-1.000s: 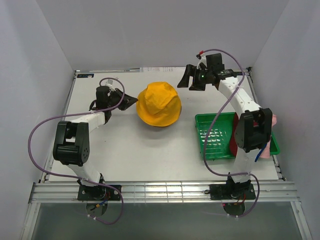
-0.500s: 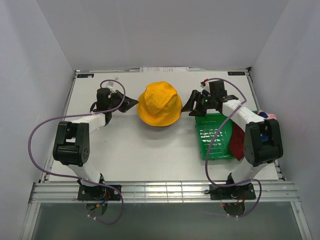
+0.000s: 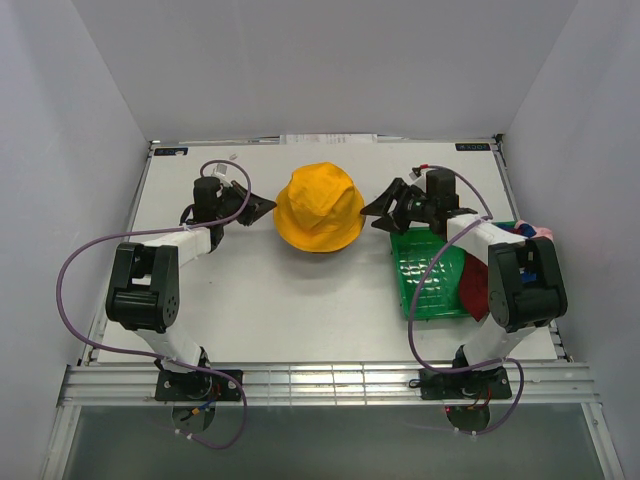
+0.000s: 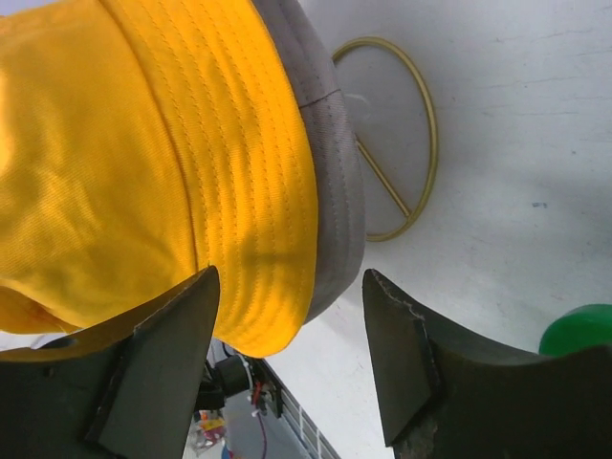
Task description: Stack the hats
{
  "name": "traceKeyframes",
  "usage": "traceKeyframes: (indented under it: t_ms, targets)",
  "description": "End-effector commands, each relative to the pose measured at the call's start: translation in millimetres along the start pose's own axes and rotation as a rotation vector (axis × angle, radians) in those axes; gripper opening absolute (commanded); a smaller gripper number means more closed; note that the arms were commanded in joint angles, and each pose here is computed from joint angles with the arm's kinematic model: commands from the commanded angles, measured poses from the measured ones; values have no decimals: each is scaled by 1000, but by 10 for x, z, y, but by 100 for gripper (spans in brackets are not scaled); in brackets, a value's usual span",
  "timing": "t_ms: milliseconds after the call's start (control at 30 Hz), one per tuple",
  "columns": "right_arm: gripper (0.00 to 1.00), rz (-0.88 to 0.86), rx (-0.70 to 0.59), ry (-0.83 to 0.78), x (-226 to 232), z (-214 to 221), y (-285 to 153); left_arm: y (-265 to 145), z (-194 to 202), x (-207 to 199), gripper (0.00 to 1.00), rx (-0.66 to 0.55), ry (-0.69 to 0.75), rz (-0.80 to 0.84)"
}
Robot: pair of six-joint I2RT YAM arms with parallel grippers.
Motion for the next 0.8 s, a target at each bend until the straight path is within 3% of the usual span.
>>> traceKeyframes:
  t_ms: [0, 333, 767]
  targets:
    - [68, -103, -78, 15, 98, -90, 15, -87, 11, -75, 0, -22, 37, 21]
    - [65, -130, -131, 92, 119, -121, 51, -95, 23, -51, 0, -22, 35, 15]
    - [62, -104, -105, 131, 85, -92, 244, -88, 21, -55, 0, -14, 37, 18]
Point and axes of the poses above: each gripper's point midway between its finger pads, its own y axis out along the fingers, its own x axis along the line the jaws close on, z = x × y, the point moved 10 cm from there along -y, back along the fingers, and after that the axes turned 15 degrees about -y, right-handed, at the moved point
